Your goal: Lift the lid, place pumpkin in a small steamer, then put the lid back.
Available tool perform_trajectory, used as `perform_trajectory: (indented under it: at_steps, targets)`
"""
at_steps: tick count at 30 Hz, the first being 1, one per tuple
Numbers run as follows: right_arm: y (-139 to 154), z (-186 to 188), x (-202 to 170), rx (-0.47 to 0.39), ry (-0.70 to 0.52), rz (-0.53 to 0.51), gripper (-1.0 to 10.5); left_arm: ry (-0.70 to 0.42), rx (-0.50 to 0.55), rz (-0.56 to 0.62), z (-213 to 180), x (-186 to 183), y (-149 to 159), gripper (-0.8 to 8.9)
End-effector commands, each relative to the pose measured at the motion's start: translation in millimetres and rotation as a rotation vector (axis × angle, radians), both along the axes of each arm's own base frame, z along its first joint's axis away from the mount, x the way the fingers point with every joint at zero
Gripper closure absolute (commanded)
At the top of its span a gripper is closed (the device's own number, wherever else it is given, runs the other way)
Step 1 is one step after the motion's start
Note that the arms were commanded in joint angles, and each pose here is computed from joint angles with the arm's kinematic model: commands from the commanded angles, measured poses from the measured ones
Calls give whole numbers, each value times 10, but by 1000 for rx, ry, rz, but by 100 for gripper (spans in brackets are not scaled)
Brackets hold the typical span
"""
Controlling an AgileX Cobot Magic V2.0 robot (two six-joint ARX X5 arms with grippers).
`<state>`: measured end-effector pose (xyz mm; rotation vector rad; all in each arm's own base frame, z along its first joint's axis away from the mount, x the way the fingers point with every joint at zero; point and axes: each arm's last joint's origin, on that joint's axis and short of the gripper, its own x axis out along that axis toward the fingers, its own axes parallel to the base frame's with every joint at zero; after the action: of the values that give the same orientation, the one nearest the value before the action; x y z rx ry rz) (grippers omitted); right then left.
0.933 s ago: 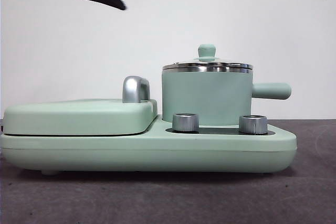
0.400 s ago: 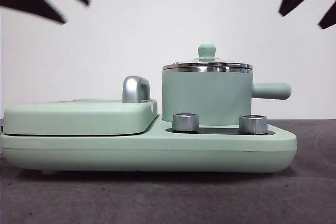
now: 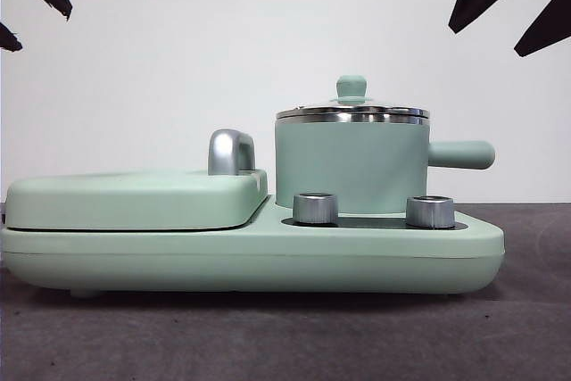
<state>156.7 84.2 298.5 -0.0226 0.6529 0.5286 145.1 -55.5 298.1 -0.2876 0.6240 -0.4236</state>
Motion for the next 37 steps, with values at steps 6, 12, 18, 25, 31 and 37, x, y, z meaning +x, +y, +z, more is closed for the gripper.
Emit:
perform_trajectory:
  at_steps: [6,12,18,25,31,37]
  targets:
    - [13,33,2,6,-23,11,930,-37,3,-13,53,5,-8,808]
    - [19,37,-4,20,-20,33,930,-24,10,-18,48,-38,6,807]
    - [20,45,-1,24,-28,32,930,-28,8,-18,52,-35,5,807]
    - [20,45,-1,24,-28,32,930,-101,100,-67,71,-82,27,807]
    - [20,45,-1,24,-28,32,930,-263,207,-58,-60,-215,175,807]
    - [20,45,-1,24,-28,32,930,-389,234,83,-530,-367,373,807]
